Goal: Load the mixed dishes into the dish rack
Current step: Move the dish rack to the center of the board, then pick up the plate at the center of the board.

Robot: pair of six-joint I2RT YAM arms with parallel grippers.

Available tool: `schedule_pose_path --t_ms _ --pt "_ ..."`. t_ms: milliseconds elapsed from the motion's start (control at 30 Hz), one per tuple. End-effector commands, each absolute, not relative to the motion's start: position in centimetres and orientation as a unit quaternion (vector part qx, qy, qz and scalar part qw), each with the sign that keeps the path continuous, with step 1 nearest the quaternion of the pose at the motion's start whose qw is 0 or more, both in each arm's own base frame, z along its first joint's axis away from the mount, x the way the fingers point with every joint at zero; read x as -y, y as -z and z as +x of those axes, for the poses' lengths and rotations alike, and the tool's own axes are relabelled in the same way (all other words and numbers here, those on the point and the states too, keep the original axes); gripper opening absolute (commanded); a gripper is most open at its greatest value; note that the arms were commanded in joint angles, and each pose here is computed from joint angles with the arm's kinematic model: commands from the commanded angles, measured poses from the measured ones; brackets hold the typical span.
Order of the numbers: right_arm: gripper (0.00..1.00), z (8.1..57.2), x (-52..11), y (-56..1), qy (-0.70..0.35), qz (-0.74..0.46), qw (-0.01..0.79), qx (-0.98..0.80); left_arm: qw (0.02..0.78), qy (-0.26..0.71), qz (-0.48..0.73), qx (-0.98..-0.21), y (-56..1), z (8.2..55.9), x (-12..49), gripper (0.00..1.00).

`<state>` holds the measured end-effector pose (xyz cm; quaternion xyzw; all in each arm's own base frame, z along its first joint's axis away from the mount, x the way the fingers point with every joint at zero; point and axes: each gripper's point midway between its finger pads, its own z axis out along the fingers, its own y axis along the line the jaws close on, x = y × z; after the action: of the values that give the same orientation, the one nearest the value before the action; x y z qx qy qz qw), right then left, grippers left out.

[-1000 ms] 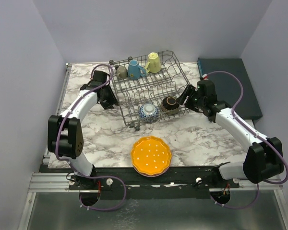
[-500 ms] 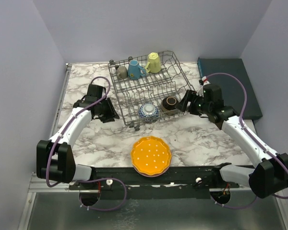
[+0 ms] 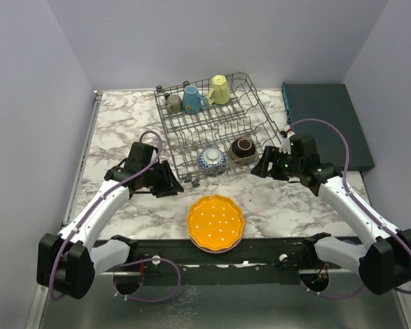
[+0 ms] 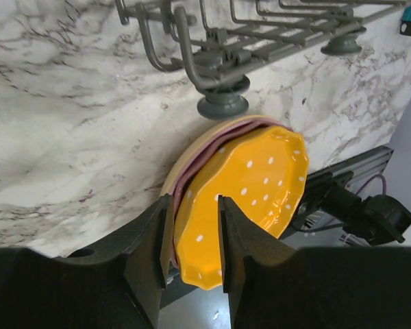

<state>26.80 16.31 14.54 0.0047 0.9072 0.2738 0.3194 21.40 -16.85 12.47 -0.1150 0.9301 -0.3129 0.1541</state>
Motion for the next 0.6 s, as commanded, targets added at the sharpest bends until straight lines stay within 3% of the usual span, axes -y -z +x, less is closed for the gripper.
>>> schedule_pose_path --t_ms 0,567 --pt "0.72 25.1 -16.6 -14.3 -0.291 -0.009 0.301 -0.908 0.127 0.335 -0.135 -0.924 -12.5 18.6 18.1 0.38" --pt "0.73 23.8 -18.2 -12.3 -0.331 -0.019 0.253 -0.909 0.113 0.244 -0.151 -0.951 -7.3 12.8 18.5 0.38"
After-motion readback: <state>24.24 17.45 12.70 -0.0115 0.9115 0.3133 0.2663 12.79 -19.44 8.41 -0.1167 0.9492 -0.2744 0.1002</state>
